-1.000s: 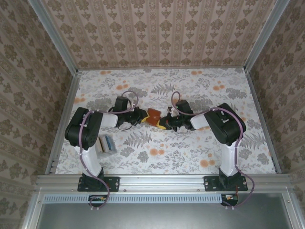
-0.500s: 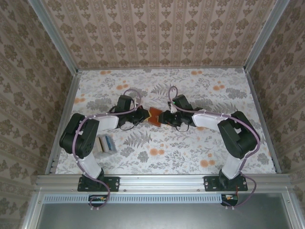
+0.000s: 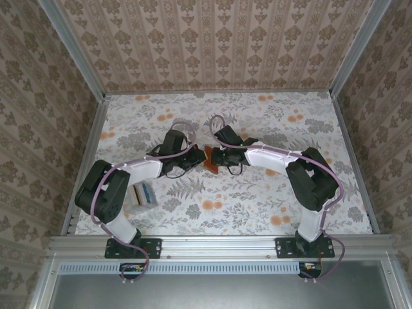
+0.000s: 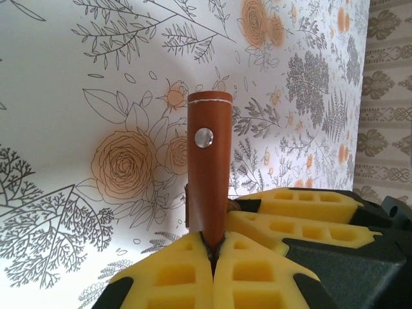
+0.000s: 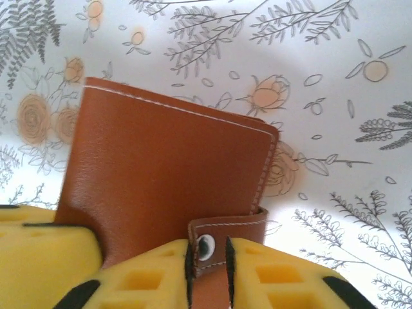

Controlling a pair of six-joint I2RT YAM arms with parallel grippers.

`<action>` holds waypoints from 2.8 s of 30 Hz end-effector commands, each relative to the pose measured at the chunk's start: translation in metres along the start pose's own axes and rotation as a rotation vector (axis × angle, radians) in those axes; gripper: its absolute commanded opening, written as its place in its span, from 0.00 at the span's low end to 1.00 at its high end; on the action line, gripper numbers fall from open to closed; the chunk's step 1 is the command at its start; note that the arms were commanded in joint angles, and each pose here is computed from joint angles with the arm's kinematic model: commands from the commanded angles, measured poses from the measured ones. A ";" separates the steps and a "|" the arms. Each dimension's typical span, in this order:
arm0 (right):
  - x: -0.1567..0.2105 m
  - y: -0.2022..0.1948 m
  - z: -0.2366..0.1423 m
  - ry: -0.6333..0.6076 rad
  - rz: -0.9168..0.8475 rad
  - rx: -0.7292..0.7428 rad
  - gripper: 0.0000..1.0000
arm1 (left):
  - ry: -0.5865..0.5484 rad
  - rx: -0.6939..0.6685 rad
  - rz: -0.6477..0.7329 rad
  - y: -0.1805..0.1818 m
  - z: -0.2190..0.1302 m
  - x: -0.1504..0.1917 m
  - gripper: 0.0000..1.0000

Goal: Put the credit cards into the card holder
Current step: Open the button at the center of the table, then open the card holder at the center of the table.

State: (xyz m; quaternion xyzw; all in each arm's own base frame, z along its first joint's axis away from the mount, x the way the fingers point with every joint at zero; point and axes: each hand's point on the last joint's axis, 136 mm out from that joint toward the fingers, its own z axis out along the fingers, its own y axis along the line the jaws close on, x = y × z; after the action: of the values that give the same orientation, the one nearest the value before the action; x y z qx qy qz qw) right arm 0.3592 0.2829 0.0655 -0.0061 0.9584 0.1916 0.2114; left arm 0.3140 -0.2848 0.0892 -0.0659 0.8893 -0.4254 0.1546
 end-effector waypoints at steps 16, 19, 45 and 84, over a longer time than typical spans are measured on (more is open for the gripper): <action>0.032 -0.054 -0.015 0.008 0.049 0.046 0.00 | 0.076 -0.067 0.012 0.030 0.012 0.018 0.38; 0.030 -0.041 -0.030 -0.020 0.036 -0.030 0.00 | 0.105 -0.046 0.011 0.029 0.015 0.022 0.52; 0.013 0.017 -0.089 -0.119 -0.018 -0.328 0.00 | 0.191 0.074 0.116 0.002 0.013 0.028 0.77; 0.019 -0.059 -0.128 -0.193 -0.007 0.159 0.48 | 0.080 -0.018 -0.059 0.037 0.030 0.037 0.06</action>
State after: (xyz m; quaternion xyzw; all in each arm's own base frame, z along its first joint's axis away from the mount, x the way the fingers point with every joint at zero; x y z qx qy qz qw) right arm 0.2936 0.1848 0.1338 0.0153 0.9440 0.1541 0.2915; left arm 0.2856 -0.2971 0.0308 -0.0459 0.8966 -0.4314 0.0886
